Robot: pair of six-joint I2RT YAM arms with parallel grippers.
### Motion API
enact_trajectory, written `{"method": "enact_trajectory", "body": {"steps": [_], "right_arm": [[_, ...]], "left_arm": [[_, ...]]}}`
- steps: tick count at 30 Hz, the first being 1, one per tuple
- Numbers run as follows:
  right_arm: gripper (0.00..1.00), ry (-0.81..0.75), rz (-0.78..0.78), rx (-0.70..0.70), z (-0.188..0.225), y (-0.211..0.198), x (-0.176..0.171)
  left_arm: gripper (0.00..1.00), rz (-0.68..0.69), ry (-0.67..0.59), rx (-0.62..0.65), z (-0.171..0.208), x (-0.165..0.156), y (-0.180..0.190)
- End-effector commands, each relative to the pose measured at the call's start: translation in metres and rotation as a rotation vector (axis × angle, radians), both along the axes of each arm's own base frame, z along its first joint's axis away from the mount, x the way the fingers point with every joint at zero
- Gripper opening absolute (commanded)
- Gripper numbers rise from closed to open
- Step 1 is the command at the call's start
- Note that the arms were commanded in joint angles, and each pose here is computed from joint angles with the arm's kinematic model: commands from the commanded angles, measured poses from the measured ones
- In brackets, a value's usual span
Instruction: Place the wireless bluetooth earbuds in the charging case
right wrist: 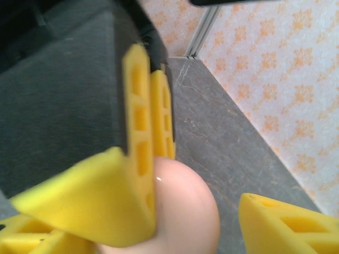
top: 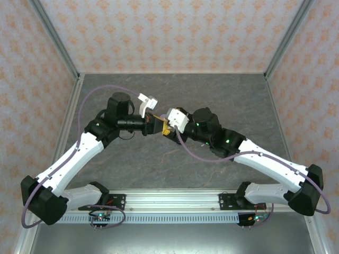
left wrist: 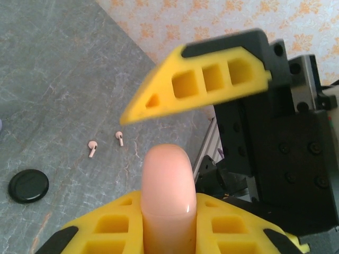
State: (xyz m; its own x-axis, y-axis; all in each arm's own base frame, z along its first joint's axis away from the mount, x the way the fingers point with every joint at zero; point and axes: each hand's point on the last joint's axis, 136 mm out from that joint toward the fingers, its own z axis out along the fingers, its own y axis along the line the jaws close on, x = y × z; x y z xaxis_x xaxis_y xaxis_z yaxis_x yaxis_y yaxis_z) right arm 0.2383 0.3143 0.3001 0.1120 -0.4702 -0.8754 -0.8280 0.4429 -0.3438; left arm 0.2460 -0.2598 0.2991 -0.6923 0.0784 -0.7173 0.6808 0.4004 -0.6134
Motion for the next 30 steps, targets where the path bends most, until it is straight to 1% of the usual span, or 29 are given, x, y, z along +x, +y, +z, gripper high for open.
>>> {"method": "enact_trajectory", "body": {"steps": [1, 4, 6, 10, 14, 17, 20, 30], "right_arm": [[0.80, 0.065, -0.009, 0.078, 0.021, -0.015, -0.006], [0.93, 0.126, 0.000, 0.120, 0.020, -0.027, -0.016], [0.98, 0.165, 0.006, 0.175, 0.024, -0.033, -0.022], [1.00, 0.219, -0.006, 0.329, 0.042, -0.044, -0.024], [0.99, 0.228, -0.033, 0.407, 0.053, -0.047, -0.018], [0.94, 0.223, -0.056, 0.422, 0.057, -0.045, -0.010], [0.86, 0.216, -0.098, 0.419, 0.058, -0.046, 0.000], [0.79, 0.240, -0.173, 0.394, 0.051, -0.047, 0.022]], "left_arm": [[0.12, -0.008, -0.091, -0.007, 0.020, -0.007, 0.003], [0.06, 0.022, -0.141, -0.006, 0.023, 0.000, 0.004], [0.06, 0.043, -0.185, -0.004, 0.025, 0.005, 0.005], [0.02, 0.038, -0.304, -0.005, 0.029, 0.008, 0.002], [0.00, -0.001, -0.402, 0.010, 0.033, 0.003, -0.004], [0.00, -0.026, -0.456, 0.023, 0.032, 0.000, -0.007], [0.00, -0.040, -0.478, 0.031, 0.032, -0.002, -0.009], [0.00, -0.060, -0.510, 0.033, 0.032, -0.009, -0.011]]}}
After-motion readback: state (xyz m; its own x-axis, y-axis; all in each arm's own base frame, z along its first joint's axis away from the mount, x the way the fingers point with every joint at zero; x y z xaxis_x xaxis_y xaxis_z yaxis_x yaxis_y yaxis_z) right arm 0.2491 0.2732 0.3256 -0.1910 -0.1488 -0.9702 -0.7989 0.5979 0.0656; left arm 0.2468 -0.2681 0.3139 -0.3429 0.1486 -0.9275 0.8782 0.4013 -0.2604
